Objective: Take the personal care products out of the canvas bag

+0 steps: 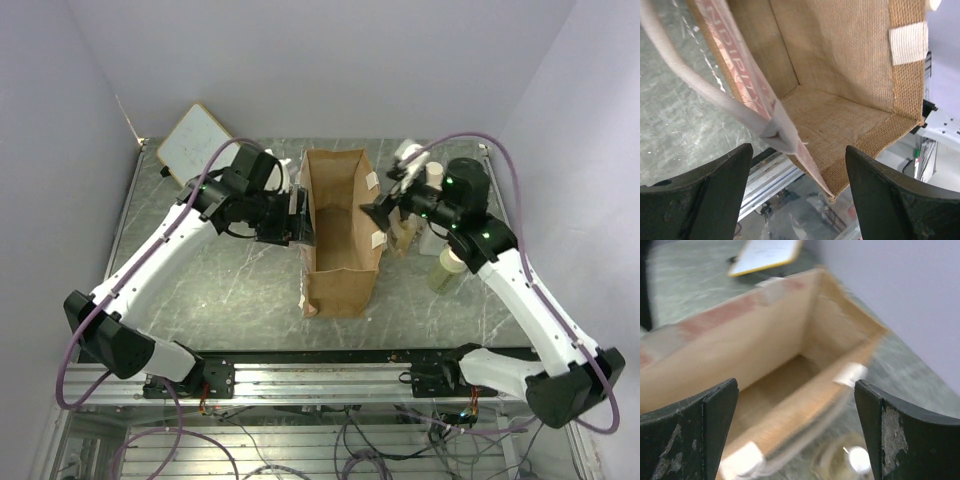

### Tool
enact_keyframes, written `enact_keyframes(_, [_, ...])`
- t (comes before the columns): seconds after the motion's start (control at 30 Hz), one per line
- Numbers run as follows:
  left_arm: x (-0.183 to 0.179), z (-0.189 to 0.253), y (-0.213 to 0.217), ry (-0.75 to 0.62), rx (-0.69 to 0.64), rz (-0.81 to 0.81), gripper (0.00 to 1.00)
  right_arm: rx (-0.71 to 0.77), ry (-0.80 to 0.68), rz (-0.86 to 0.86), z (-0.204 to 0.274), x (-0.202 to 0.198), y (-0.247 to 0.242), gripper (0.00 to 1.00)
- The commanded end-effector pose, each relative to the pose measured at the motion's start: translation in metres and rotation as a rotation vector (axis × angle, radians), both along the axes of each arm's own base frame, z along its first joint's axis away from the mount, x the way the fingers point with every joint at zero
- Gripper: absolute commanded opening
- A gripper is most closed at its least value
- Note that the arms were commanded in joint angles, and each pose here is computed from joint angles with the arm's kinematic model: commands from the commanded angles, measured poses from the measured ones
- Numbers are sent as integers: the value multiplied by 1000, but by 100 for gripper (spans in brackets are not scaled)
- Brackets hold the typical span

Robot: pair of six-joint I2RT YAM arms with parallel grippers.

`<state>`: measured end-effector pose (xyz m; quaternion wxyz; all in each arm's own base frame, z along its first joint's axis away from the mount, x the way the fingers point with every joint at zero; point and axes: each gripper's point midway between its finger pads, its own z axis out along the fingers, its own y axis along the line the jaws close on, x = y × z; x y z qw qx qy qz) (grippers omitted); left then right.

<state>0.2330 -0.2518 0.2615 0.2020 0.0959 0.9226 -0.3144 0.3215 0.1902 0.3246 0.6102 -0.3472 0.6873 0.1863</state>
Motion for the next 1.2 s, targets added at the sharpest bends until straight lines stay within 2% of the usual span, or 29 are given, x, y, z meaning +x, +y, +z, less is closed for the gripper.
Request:
enact_keyframes(0.0, [-17, -11, -16, 40, 18, -77, 85, -274, 40, 448, -49, -59, 61, 100])
enact_keyframes(0.13, [-25, -17, -18, 27, 83, -100, 85, -406, 43, 577, -80, -88, 75, 100])
enact_keyframes(0.47, [-61, -54, -13, 102, 131, -127, 83, -593, 52, 693, -153, -148, 56, 100])
enact_keyframes(0.87, [-81, -87, 8, 150, 200, -98, 82, -513, -43, 622, -173, -150, 76, 100])
enact_keyframes(1.17, [-83, -91, 12, 146, 222, -120, 82, -568, -137, 582, -168, -146, 69, 100])
